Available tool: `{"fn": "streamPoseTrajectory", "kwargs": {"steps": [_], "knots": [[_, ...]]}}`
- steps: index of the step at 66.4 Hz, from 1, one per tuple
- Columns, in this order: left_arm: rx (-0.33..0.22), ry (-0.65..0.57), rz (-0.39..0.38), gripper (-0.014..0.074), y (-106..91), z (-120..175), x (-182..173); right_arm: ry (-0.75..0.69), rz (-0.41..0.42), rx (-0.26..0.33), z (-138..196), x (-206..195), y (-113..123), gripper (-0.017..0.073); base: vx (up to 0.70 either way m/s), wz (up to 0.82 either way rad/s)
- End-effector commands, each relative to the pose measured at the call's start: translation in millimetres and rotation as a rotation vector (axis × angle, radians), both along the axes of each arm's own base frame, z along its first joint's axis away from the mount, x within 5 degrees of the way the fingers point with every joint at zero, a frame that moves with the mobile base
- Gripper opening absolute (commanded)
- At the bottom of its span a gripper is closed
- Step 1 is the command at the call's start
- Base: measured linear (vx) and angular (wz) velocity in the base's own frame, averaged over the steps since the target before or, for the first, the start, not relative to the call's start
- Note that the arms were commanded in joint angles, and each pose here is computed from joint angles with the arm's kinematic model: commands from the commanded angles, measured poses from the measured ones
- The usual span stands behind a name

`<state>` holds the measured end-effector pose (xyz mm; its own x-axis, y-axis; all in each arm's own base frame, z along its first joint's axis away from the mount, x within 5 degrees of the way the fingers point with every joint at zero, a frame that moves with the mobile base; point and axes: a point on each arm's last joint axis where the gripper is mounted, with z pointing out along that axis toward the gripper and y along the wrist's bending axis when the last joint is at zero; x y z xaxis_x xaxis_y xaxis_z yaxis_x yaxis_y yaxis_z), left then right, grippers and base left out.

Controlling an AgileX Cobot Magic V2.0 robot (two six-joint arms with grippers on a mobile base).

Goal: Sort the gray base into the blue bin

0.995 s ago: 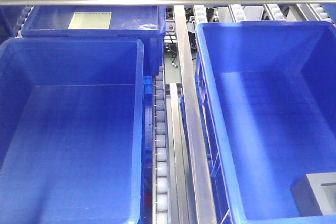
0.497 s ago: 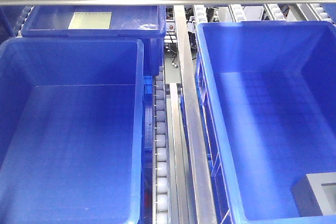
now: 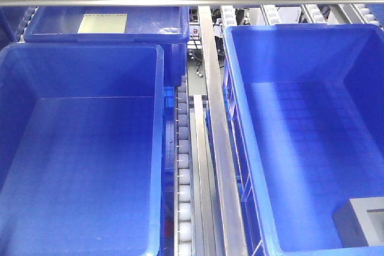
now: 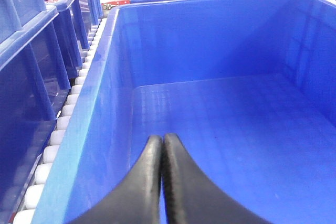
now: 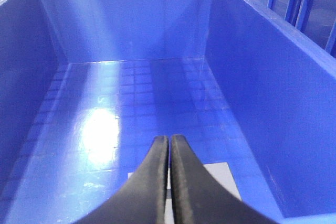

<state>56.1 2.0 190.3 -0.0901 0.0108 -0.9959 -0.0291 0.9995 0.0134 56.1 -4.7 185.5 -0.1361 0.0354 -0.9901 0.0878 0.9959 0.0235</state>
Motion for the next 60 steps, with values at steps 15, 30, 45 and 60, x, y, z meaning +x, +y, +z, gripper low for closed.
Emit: {"fn": "streamPoseTrajectory", "kwargs": {"steps": [15,30,45,60], "knots": [[-0.002,-0.099,-0.001,-0.0006,-0.2,13.5,-1.5,-0.031,-0.003,-0.019,3.2,1.8,-0.5,-0.0005,0.00,0.00],[-0.002,-0.099,-0.001,-0.0006,-0.2,13.5,-1.5,-0.031,-0.003,-0.019,3.2,1.8,-0.5,-0.0005,0.00,0.00],[-0.002,-0.099,-0.001,-0.0006,-0.2,13.5,-1.5,-0.031,-0.003,-0.019,3.2,1.8,-0.5,-0.0005,0.00,0.00],[-0.002,-0.099,-0.001,-0.0006,-0.2,13.5,-1.5,-0.031,-0.003,-0.019,3.2,1.8,-0.5,-0.0005,0.00,0.00]]}}
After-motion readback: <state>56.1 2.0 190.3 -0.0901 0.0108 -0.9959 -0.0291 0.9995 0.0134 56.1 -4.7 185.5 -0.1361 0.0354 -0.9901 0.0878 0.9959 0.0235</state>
